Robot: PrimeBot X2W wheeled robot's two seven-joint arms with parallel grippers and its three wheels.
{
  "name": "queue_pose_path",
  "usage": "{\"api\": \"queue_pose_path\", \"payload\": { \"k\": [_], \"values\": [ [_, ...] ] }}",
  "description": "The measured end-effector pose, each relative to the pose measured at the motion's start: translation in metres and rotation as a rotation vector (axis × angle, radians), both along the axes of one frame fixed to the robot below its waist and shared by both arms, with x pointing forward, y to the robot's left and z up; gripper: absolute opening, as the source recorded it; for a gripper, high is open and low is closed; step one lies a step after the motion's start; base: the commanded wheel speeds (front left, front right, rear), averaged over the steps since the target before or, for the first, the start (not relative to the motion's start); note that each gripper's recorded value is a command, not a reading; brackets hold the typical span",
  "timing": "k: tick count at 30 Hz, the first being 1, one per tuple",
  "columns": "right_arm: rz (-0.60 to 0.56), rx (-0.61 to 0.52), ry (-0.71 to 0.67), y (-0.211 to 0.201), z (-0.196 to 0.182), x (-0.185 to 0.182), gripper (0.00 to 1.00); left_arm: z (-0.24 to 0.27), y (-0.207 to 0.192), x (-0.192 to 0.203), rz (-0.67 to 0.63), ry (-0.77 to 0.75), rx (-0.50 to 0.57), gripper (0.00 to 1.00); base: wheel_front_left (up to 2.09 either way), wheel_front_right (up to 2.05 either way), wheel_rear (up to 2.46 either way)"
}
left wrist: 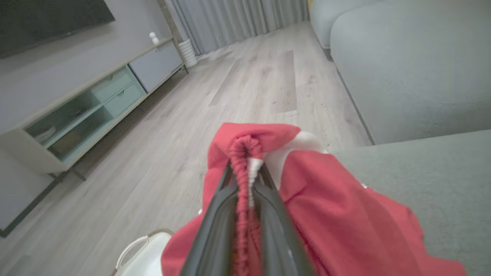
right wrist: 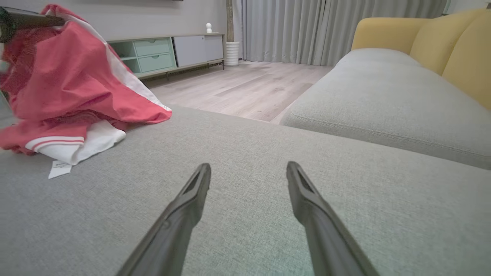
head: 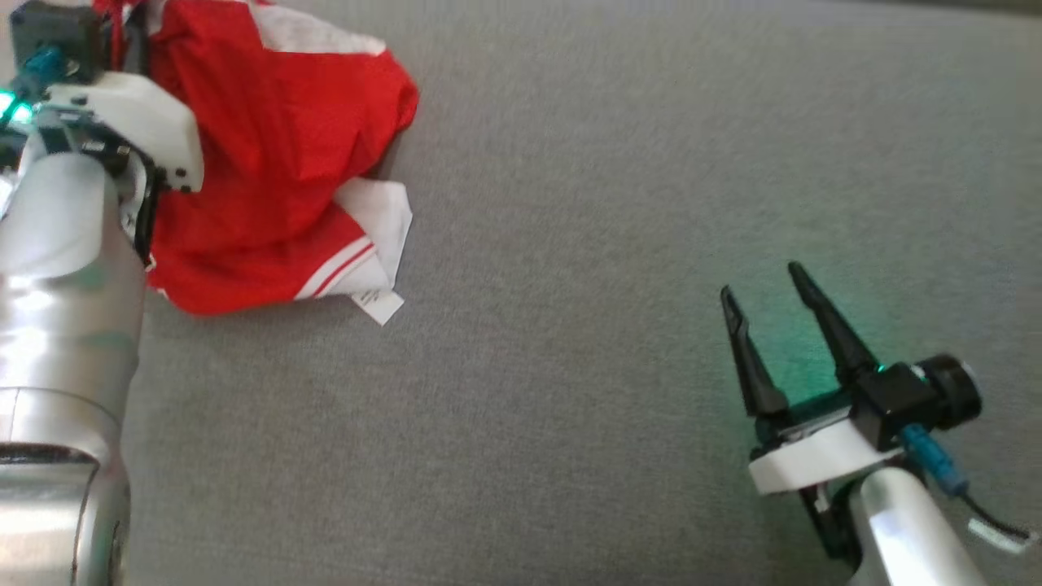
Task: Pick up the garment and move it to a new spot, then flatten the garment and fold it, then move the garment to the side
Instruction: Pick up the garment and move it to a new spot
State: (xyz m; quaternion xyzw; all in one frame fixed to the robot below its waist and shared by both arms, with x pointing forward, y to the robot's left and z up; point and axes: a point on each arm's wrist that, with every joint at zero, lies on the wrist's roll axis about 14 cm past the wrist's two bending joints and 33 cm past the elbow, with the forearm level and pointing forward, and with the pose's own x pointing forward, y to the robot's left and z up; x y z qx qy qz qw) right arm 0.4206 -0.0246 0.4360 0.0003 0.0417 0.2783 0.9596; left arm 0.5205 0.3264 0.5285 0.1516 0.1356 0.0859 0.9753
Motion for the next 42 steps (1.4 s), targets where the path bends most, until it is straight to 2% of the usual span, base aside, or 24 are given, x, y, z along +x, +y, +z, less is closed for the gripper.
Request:
{"api": "queue_pose_path", "payload": {
  "k": [6, 9, 12, 18, 23, 26, 31, 34, 38, 39, 42],
  "values": [
    [-0.048, 0.019, -0.017, -0.010, 0.018, -0.022, 1.00, 0.060, -0.035, 0.007, -0.123, -0.123, 0.035, 0.00, 0.00, 0.00, 0.00],
    [-0.093, 0.025, -0.039, -0.024, 0.030, -0.032, 1.00, 0.099, -0.070, 0.016, -0.220, -0.208, 0.061, 0.00, 0.00, 0.00, 0.00],
    [-0.151, 0.028, -0.057, -0.042, 0.038, -0.042, 1.00, 0.131, -0.119, 0.024, -0.331, -0.275, 0.079, 0.00, 0.00, 0.00, 0.00],
    [-0.280, 0.045, -0.081, -0.082, 0.050, -0.068, 1.00, 0.174, -0.236, 0.020, -0.589, -0.369, 0.043, 0.00, 0.00, 0.00, 0.00],
    [-0.380, 0.068, -0.109, -0.111, 0.060, -0.086, 1.00, 0.186, -0.325, 0.003, -0.794, -0.397, -0.009, 0.00, 0.00, 0.00, 0.00],
    [-0.444, 0.081, -0.117, -0.129, 0.063, -0.097, 1.00, 0.158, -0.373, -0.011, -0.910, -0.330, -0.038, 0.00, 0.00, 0.00, 0.00],
    [-0.519, 0.091, -0.113, -0.148, 0.062, -0.110, 1.00, 0.037, -0.444, -0.066, -1.113, -0.037, -0.075, 0.00, 0.00, 0.00, 0.00],
    [-0.546, 0.108, -0.075, -0.154, 0.053, -0.111, 1.00, -0.023, -0.452, -0.090, -1.154, 0.077, -0.153, 0.00, 0.00, 0.00, 0.00],
    [-0.554, 0.099, -0.049, -0.157, 0.047, -0.104, 1.00, -0.081, -0.433, -0.095, -1.084, 0.164, -0.223, 0.00, 0.00, 0.00, 0.00],
    [-0.553, 0.096, -0.047, -0.157, 0.046, -0.101, 1.00, -0.090, -0.427, -0.095, -1.054, 0.181, -0.243, 1.00, 0.00, 0.00, 0.00],
    [-0.541, 0.090, -0.045, -0.155, 0.045, -0.094, 1.00, -0.097, -0.414, -0.092, -0.988, 0.165, -0.269, 1.00, 0.00, 0.00, 0.00]
  ]
}}
